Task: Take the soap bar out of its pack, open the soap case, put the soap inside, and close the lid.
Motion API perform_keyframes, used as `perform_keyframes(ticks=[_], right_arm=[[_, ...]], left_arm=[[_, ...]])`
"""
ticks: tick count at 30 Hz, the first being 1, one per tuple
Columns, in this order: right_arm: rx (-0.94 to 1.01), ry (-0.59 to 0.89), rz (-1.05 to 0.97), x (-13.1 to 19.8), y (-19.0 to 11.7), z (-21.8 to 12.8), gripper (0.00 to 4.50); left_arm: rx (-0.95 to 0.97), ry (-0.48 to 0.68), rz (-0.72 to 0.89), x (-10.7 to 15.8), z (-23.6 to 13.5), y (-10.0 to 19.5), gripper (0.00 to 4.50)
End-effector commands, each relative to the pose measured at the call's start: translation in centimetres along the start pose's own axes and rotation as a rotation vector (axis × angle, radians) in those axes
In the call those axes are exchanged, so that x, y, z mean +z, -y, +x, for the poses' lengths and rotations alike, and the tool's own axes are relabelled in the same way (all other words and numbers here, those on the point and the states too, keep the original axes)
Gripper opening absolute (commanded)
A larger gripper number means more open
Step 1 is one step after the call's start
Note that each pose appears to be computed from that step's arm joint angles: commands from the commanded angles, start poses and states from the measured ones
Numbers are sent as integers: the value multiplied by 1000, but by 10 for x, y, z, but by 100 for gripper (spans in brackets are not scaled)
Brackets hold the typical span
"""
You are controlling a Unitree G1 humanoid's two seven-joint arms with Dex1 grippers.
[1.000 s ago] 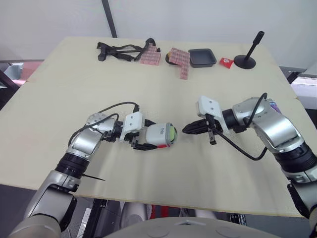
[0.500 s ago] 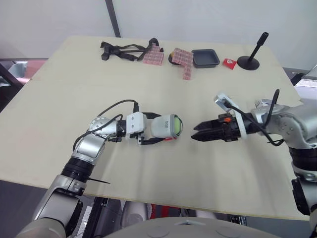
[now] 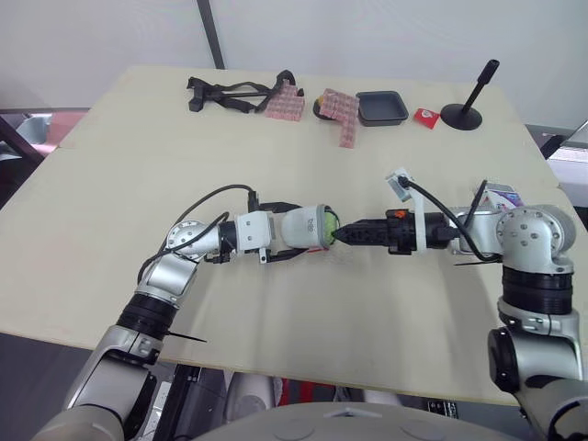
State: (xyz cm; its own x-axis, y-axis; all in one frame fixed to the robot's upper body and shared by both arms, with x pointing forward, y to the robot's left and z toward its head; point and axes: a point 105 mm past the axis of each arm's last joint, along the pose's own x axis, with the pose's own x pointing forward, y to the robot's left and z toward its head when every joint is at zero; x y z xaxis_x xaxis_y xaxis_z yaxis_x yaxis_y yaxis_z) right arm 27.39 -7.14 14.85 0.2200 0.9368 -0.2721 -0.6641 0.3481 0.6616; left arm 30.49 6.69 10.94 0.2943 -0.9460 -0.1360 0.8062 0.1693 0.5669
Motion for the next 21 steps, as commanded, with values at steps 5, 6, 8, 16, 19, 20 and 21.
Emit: perform_keyframes(ticks=[5,6,8,16,19,20,21], right_arm=[[17,32,-21,5,-13,13,446],[12,34,-18,5,-13,15,446],[4,37,-9,5,-12,16,446],[15,35,17,4,-12,21,446],[15,30,27,3,-12,23,446],[16,29,29,2,-11,23,446],[15,28,32,2,-11,23,446]], left_arm=[[50,30,47,11,2,-10,365],[53,33,48,12,3,-10,365],[58,36,51,13,4,-10,365],[66,43,55,16,6,-12,365],[66,46,57,17,6,-12,365],[66,47,57,18,6,-12,365],[66,48,57,18,6,-12,365]])
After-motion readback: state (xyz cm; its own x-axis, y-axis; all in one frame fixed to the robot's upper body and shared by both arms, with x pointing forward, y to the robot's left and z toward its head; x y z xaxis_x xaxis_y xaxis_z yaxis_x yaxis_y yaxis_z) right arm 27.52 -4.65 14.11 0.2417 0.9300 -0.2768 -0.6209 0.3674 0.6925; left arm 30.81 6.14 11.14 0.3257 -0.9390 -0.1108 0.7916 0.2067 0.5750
